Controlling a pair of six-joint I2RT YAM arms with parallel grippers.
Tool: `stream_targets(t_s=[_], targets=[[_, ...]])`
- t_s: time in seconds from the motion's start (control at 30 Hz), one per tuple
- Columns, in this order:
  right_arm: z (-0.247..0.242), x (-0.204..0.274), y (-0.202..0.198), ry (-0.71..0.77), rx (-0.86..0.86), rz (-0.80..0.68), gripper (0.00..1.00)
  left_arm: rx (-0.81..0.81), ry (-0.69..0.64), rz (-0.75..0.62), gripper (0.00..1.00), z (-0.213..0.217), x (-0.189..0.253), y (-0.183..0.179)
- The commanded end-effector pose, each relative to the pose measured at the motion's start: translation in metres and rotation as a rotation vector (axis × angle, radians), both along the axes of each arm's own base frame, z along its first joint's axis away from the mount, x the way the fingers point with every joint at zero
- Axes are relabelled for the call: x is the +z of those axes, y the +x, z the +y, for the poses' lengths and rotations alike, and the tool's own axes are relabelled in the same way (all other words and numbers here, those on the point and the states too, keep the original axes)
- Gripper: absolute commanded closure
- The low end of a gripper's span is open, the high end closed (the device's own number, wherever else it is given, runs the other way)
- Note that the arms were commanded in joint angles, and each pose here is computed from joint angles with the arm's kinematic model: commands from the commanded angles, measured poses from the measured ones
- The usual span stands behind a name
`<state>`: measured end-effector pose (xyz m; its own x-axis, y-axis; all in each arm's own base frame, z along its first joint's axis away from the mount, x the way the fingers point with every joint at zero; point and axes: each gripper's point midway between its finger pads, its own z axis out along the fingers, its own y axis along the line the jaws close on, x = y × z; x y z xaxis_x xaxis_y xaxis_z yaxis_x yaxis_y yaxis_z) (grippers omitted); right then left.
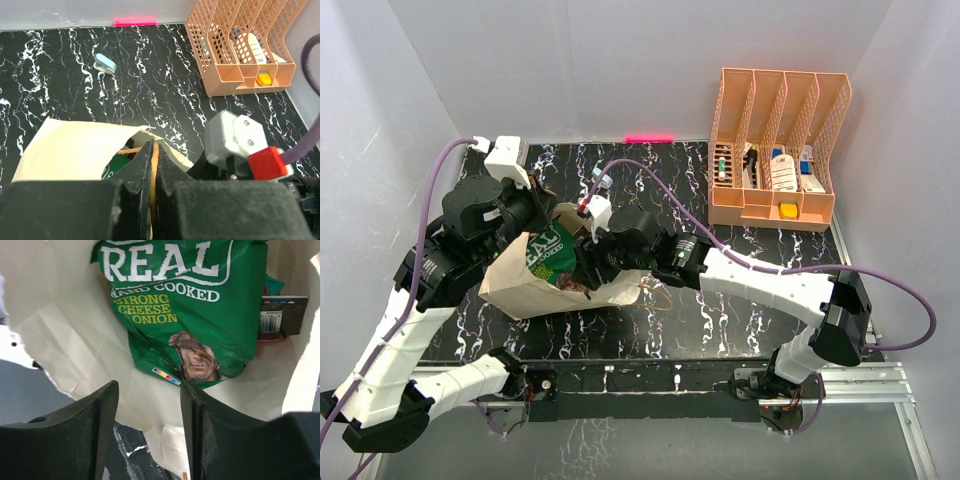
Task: Take the snacks out of the paper bag
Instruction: Take out the snack from the paper bag.
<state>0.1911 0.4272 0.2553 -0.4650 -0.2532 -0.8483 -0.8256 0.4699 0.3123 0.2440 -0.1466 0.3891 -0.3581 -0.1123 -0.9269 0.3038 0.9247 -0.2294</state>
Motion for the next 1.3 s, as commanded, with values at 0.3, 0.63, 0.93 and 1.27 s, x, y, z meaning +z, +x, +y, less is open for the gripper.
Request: stream_targets(t_s=[0.3,0.63,0.93,1.27], targets=[[0.044,0.057,0.047,0.225,-0.066,-0.268,0.46,0.018,-0.078,0.037,1.0,0.001,0.013,-0.01],[0.057,0.036,0.091,0.339,-0.369,-0.157,0.11,0.037,-0.125,0.025,1.0,0.001,0.016,-0.009],[0.073,0.013,0.121,0.356,-0.562,-0.045,0.1,0.026,-0.131,0.029,1.0,0.002,0.016,-0.015],[0.08,0.004,0.13,0.316,-0.591,-0.089,0.57,0.032,-0.142,0.027,1.0,0.005,0.015,-0.018]])
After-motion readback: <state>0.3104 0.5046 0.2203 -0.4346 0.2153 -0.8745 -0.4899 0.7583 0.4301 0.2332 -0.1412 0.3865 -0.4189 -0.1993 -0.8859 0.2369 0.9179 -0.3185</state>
